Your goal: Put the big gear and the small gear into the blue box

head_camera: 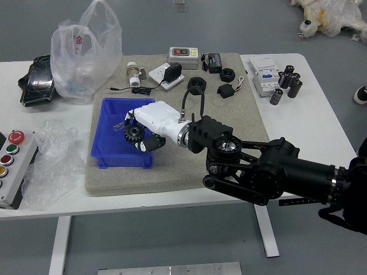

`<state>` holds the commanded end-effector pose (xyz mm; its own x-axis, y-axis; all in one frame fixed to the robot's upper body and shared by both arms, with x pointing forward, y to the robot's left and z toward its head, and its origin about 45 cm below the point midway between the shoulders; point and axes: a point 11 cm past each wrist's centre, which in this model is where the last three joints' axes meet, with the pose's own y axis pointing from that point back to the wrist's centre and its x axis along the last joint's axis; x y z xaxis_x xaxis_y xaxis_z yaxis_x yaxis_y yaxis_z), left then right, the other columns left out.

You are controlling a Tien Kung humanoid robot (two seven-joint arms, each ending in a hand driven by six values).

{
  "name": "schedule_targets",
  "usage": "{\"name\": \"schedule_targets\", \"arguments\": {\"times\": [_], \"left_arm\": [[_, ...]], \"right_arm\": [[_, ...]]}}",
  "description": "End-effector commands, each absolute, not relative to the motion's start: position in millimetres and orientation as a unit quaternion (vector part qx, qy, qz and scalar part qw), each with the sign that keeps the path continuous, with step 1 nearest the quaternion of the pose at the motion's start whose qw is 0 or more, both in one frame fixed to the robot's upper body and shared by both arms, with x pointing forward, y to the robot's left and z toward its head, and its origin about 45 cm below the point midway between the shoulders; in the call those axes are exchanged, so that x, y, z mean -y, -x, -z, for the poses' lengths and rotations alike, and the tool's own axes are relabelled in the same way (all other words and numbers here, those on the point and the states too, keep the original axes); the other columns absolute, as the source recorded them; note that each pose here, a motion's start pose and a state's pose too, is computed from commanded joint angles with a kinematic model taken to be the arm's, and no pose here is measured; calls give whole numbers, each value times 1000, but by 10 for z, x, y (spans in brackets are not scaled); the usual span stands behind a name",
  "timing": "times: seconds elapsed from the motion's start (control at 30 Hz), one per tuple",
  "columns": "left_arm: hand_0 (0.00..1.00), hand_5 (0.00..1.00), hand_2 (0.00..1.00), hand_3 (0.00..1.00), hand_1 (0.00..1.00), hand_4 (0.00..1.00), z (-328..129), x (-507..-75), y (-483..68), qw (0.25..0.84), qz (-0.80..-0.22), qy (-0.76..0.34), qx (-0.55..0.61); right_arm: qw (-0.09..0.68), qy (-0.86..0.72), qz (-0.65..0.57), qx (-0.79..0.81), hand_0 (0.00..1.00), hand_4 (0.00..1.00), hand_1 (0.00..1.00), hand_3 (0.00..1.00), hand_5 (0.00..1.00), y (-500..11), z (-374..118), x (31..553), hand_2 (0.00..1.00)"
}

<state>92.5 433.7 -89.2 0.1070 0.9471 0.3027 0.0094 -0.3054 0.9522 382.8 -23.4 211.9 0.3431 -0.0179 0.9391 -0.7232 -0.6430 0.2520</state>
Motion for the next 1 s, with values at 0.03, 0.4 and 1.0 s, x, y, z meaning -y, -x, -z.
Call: {"name": "schedule_targets", "arguments": {"times": [0.03, 0.4, 1.0], "left_arm": [[699, 409, 633, 773, 649, 700, 892, -4337, -926, 436, -538, -603, -396], [699, 409, 633, 775, 650, 701, 893, -4322, -942, 438, -537, -602, -396], [699, 408, 633, 773, 649, 700, 908, -4301, -919, 438, -537, -601, -398]], "right_arm": [[343, -745, -517, 247, 421, 448, 696, 761, 218, -3821, -2106, 230, 792], [345, -742, -519, 246, 448, 565, 765, 884, 226, -3814, -2089, 231, 854], [404, -700, -452, 378, 432, 623, 737, 853, 235, -4300, -2114, 1286, 815]]}}
